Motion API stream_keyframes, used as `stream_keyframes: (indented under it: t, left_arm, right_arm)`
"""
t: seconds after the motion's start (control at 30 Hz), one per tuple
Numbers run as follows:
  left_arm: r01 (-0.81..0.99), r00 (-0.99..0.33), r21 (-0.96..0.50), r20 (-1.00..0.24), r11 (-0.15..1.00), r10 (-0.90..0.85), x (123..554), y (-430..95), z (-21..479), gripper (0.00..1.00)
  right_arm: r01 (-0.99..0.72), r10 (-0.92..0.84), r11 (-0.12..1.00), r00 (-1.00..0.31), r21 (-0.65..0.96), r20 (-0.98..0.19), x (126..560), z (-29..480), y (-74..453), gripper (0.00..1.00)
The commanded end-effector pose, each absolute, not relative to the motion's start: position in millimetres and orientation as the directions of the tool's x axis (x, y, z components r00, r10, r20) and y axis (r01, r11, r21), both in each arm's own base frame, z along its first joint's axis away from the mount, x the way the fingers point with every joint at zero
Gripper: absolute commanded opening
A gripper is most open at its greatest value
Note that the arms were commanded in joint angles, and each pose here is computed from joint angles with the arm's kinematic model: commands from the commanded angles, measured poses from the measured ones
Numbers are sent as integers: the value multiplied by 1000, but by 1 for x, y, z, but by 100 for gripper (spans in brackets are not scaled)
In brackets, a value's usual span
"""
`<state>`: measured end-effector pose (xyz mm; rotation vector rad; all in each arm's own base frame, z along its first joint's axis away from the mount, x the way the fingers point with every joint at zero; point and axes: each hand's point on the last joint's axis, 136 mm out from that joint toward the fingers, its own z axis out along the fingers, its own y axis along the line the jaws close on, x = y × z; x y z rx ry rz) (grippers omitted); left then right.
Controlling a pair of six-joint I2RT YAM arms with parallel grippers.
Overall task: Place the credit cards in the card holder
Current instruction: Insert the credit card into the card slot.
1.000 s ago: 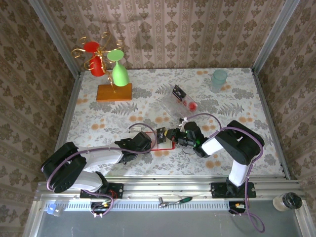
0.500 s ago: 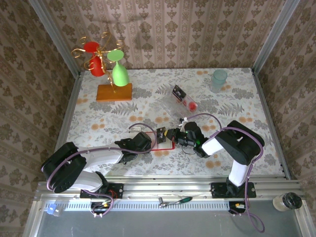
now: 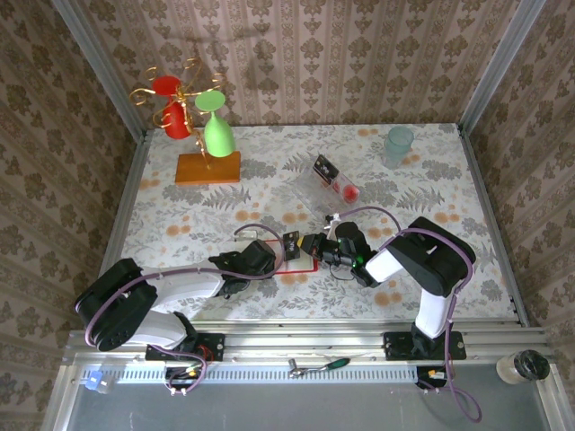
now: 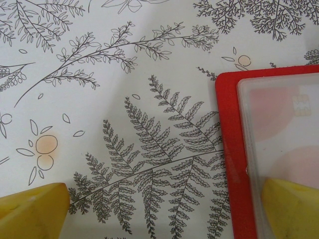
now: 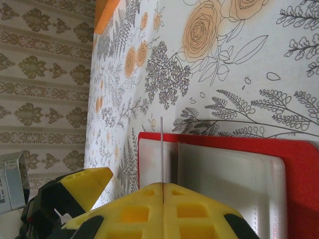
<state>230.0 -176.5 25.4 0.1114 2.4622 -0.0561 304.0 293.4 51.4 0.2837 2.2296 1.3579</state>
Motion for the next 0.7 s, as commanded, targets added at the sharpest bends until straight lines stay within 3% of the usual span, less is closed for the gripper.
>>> stream_keyframes:
  t: [0.0, 0.37, 0.67]
  left_arm:
    - [89, -789, 29, -608, 996, 89, 223, -167, 19, 100]
    - [88, -786, 31, -611, 996, 89, 224, -167, 20, 100]
    - [90, -784, 32, -614, 995, 91, 225, -168, 23, 100]
  right_arm:
    - [-95, 429, 475, -843, 875, -325, 302, 50, 293, 0]
    - [-110, 378, 562, -847, 820, -373, 293, 36, 287, 0]
    - [-98, 364, 561, -863, 822, -351, 286, 27, 292, 0]
